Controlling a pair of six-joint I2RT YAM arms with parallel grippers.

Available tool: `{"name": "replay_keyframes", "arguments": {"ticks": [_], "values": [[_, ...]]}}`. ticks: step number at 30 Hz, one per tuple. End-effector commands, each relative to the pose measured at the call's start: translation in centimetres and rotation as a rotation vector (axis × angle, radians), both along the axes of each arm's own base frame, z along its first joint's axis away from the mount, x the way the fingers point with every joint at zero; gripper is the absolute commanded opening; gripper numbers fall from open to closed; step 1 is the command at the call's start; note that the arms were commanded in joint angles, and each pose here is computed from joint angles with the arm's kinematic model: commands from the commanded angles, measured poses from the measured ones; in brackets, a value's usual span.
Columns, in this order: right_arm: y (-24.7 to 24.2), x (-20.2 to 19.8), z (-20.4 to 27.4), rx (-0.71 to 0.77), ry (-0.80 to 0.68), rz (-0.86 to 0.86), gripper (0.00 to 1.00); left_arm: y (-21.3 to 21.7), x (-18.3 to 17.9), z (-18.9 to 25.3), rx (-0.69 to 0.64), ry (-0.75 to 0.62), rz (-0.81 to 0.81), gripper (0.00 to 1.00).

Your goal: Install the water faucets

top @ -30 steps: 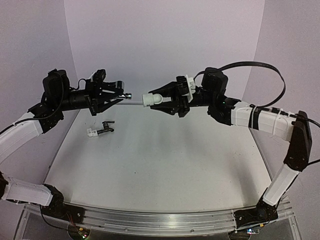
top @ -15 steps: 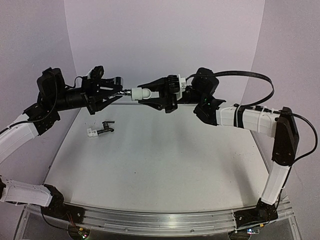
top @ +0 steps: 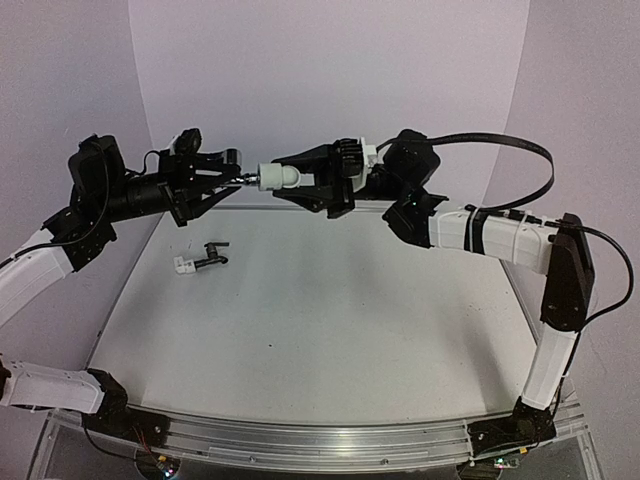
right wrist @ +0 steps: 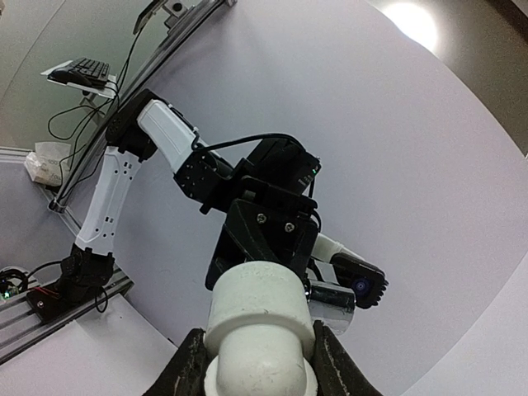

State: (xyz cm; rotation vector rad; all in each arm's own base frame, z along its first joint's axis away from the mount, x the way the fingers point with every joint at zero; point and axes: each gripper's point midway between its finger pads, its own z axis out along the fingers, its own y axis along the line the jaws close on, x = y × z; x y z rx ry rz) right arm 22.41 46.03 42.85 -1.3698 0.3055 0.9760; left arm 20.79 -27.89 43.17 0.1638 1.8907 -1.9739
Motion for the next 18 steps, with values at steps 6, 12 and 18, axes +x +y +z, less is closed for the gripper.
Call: {"name": "replay_keyframes", "arguments": {"ticks": [6, 12, 18], "values": [[1.5, 1.4, 0.7, 0.012, 0.005, -0.098, 0.0, 0.7, -1.3, 3.2, -0.064, -0.106, 0.003, 0.0], [1.9, 0.9, -0.3, -0.027, -0.003, -0.083, 0.0, 0.6, -1.3, 3.2, -0.062, -0.106, -0.003, 0.0], [2.6, -0.5, -0.2, -0.035, -0.01, -0.026, 0.0, 0.5, -1.2, 3.1, -0.06, -0.106, -0.002, 0.0]]}}
